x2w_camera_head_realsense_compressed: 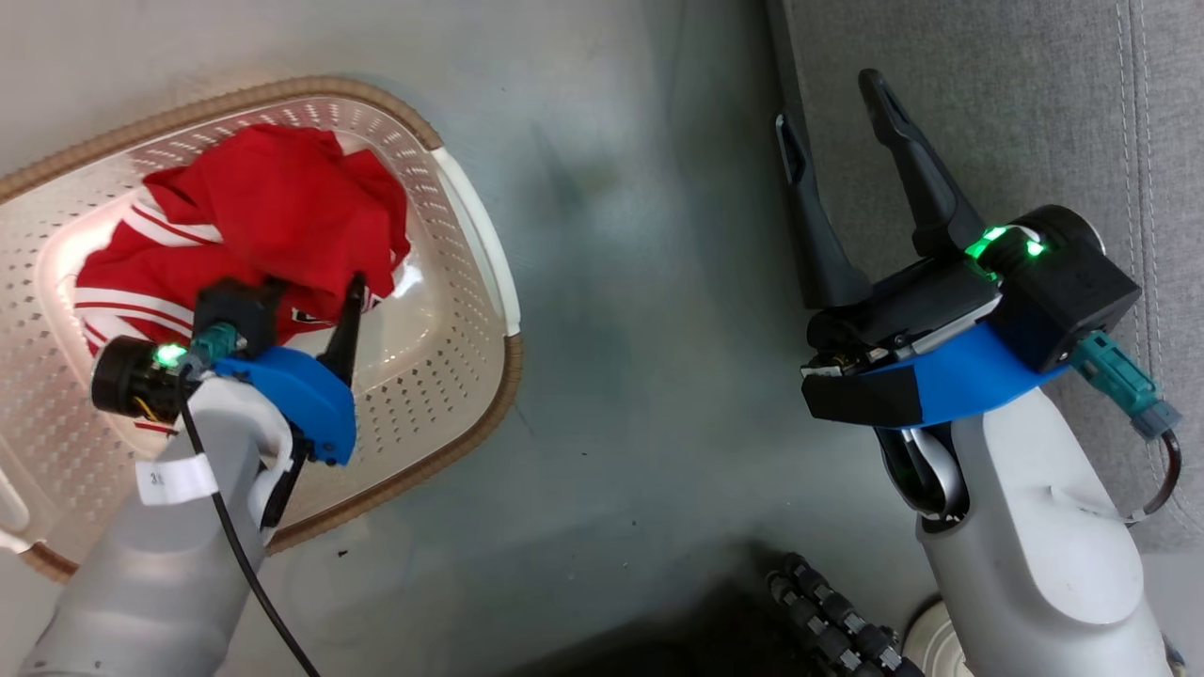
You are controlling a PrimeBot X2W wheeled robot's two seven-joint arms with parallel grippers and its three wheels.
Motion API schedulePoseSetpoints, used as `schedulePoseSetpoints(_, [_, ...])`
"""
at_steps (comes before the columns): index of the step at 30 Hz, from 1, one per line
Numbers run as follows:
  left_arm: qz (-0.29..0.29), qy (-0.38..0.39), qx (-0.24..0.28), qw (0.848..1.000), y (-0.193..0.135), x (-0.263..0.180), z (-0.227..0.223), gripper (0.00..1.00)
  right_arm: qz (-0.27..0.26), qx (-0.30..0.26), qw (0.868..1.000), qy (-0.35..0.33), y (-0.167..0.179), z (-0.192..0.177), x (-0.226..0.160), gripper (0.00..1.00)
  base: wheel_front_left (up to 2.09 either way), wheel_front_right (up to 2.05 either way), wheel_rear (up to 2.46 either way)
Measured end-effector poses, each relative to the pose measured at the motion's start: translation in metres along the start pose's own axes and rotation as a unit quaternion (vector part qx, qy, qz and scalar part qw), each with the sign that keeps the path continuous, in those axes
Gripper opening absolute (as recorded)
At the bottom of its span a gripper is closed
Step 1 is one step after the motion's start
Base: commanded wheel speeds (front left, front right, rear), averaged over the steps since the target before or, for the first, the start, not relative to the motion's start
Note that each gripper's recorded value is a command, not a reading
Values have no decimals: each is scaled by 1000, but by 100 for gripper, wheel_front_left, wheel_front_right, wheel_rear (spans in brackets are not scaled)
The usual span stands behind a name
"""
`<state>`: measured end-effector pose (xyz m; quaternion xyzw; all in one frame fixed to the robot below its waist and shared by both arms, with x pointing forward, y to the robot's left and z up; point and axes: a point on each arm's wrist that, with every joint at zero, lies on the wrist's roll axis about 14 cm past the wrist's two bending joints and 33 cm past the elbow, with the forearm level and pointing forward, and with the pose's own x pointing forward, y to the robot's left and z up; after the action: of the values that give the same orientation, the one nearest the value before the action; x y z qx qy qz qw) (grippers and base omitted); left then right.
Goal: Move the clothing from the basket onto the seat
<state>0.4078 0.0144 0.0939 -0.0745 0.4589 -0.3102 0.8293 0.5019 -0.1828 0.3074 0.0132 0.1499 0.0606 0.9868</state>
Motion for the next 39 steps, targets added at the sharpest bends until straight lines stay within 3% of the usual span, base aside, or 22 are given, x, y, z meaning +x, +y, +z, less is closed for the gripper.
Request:
schedulePoseSetpoints(6, [-1,-4,0,1000,-1,11,7,100,-7,3,1000,5,-4,-4,-4,100,0,0,0])
schedulePoseSetpoints(8, [0,-2,1,1000,-1,12,6,9,-9,4,1000,5,-6,-4,-5,100,0,0,0])
schedulePoseSetpoints(9, [1,-1,1,1000,-1,12,6,0,-10,4,1000,5,-6,-4,-5,100,0,0,0])
schedulePoseSetpoints(26, [6,-3,-6,1000,-3,9,12,0,-13,9,1000,0,-8,4,-9,100,0,0,0])
schedulePoseSetpoints(39, [-12,-58,36,998,-46,-46,65,0,-17,5,999,-50,-4,61,-32,100,0,0,0])
